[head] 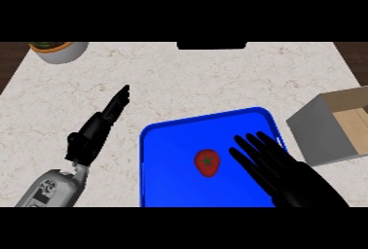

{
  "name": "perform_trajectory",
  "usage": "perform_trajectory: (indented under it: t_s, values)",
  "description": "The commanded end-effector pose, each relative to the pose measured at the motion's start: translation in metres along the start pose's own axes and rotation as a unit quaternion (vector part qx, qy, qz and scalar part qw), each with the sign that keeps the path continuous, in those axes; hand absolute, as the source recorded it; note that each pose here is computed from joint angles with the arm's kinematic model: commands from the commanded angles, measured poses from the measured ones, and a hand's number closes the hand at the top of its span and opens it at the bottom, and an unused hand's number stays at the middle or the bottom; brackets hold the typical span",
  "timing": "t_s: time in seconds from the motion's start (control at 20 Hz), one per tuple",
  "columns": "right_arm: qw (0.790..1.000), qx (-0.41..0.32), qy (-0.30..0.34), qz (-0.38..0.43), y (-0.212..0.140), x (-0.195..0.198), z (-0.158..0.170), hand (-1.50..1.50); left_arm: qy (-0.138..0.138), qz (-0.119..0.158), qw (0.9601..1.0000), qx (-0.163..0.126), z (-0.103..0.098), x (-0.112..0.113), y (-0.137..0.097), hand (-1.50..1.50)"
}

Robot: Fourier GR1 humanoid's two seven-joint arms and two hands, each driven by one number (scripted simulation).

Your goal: Pick the tomato from the tray and place it in the cardboard box

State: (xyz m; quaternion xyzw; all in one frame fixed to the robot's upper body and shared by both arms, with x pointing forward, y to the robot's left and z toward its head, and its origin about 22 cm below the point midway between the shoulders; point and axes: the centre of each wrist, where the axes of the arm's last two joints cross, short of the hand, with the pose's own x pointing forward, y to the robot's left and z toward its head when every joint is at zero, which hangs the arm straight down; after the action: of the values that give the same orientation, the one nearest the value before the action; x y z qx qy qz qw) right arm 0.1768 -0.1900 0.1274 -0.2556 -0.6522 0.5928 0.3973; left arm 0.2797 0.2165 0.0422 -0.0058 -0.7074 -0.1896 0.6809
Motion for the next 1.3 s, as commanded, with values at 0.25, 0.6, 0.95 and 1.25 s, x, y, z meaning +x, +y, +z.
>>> perform_trajectory:
  t_s: [0.25, 0.6, 0.95, 1.25]
  values:
    - [0.991, 0.12, 0.049, -0.016, -0.013, 0.071, 0.001, -1.5, -0.008, -0.002, 0.9997, -0.023, -0.003, -0.008, -0.016, 0.0]
    - [0.988, 0.121, 0.079, -0.046, -0.014, 0.072, -0.036, -1.5, -0.003, -0.005, 0.9998, -0.019, -0.007, 0.005, -0.028, 0.0]
    - [0.984, 0.144, 0.098, -0.02, 0.028, 0.075, -0.064, -1.5, -0.009, -0.012, 0.9998, -0.01, -0.014, 0.005, -0.008, 0.0]
    - [0.981, 0.162, 0.106, -0.015, 0.047, 0.059, -0.068, -1.5, -0.003, 0.001, 0.9999, -0.011, -0.022, 0.021, -0.012, 0.0]
